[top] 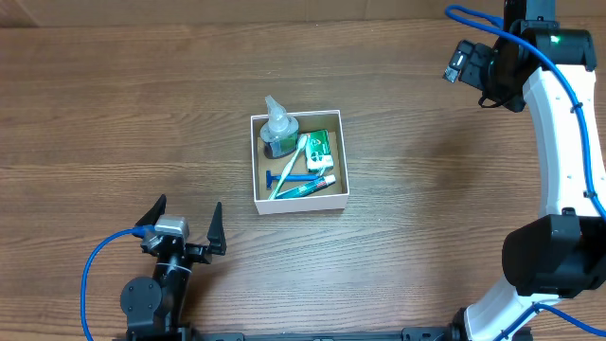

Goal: Pack container

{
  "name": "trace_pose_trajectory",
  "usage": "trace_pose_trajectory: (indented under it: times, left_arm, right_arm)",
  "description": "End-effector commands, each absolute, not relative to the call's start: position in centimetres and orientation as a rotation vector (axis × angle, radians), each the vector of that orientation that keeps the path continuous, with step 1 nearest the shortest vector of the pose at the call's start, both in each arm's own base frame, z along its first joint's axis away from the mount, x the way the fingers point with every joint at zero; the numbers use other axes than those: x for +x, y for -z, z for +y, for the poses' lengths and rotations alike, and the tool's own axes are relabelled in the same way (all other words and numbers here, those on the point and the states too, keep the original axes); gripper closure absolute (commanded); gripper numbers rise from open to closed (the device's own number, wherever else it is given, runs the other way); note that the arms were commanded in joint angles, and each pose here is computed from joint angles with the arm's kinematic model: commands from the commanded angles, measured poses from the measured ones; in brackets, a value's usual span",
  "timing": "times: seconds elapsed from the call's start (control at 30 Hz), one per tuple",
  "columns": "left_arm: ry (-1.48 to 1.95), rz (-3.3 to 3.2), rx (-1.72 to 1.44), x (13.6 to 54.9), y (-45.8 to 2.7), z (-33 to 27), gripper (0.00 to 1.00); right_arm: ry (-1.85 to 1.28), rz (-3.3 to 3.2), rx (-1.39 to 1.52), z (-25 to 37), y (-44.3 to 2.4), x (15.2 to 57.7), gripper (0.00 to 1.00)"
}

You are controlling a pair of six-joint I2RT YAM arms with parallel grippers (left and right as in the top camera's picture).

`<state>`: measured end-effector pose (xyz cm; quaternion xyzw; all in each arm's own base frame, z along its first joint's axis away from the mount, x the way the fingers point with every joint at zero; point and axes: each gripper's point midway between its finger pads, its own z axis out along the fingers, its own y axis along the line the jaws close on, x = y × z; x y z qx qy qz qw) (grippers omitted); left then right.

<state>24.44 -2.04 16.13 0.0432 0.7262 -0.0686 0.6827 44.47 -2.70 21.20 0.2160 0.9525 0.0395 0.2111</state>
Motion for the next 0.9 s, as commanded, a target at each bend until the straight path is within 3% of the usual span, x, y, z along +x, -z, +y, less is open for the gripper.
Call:
trace_pose_trajectory:
  times: [0.0,0.43,0.7,0.87]
  left_arm:
    - [0.138,1.622,0.102,24.4,-16.2,-2.0,0.00]
    - [0.138,1.622,0.102,24.4,-16.2,-2.0,0.00]
    - [0.138,1.622,0.102,24.4,-16.2,-2.0,0.00]
    - [0.139,1.622,0.102,24.4,-16.2,-2.0,0.00]
  right_arm:
    - [-0.094,2.609,0.600,-3.1,-22.4,44.8,0.00]
    - [-0.121,2.584,0.590,-2.8,-23.4,44.7,0.00]
    - [-0.238,2.134,0.401,0.2,-36.6,44.3,0.00]
    - [-0.282,1.946,0.333,1.3,-39.6,40.9,0.00]
